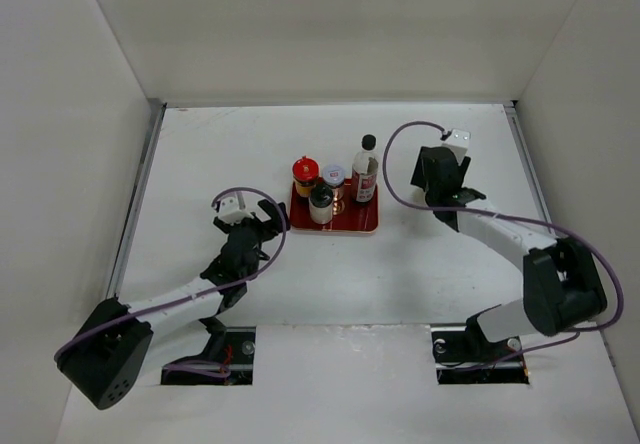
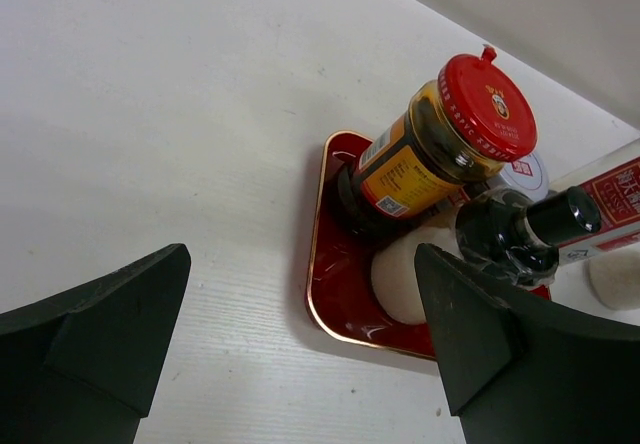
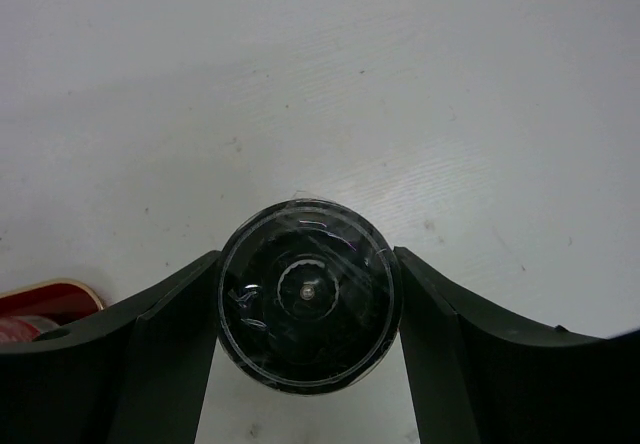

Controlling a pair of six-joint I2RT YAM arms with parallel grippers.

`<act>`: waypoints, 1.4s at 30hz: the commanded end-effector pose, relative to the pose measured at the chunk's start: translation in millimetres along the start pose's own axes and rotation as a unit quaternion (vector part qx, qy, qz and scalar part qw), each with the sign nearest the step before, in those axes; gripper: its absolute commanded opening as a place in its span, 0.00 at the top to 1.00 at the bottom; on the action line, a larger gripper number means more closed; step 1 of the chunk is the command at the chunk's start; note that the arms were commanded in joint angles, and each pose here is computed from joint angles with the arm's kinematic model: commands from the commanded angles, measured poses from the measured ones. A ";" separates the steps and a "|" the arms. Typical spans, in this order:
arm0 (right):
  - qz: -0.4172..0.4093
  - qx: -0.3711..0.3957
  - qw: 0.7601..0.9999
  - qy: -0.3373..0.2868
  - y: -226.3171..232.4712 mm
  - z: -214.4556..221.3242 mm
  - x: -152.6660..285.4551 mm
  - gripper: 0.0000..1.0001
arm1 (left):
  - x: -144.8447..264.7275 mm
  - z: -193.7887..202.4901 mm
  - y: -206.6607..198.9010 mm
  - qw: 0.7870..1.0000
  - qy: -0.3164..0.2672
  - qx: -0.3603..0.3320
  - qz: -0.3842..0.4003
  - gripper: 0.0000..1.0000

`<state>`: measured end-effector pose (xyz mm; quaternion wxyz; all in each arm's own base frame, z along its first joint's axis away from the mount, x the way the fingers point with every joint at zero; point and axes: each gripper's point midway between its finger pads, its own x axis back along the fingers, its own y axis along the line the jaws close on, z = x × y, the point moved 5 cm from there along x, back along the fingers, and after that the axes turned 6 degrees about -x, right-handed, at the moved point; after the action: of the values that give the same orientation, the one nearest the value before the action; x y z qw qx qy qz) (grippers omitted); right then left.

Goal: Organize the condiment bottles

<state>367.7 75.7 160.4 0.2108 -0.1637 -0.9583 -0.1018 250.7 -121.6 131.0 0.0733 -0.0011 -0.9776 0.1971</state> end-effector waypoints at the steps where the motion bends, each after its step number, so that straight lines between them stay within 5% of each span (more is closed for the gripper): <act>1: -0.040 -0.056 0.993 -0.097 11.0 -41.5 45.7 0.47 | -1.2 -16.8 -4.1 0.999 -0.036 0.031 0.008 0.02; 12: -0.248 -0.069 0.962 -0.092 79.7 -8.9 161.5 0.49 | 3.1 -25.7 13.2 0.996 -0.074 0.044 -0.036 0.00; 19: -0.300 -0.060 0.945 -0.114 132.8 -11.5 163.0 0.48 | 2.6 -27.2 18.8 0.995 -0.078 0.042 -0.048 0.00; 32: -0.289 -0.010 0.951 -0.105 170.2 27.2 129.1 0.44 | -0.4 -24.4 19.9 0.995 -0.071 0.038 -0.052 0.00; 36: -0.285 0.003 0.954 -0.092 173.3 41.8 121.0 0.37 | 0.4 -25.0 15.4 0.996 -0.071 0.041 -0.041 0.00; 42: -0.294 0.005 0.951 -0.096 174.6 34.4 129.7 0.14 | 0.8 -27.9 14.9 0.996 -0.074 0.043 -0.040 0.00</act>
<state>301.7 266.2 159.5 0.1384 0.0958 -0.9822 -0.0830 250.7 -94.7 135.6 0.0342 0.0628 -0.9745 0.2125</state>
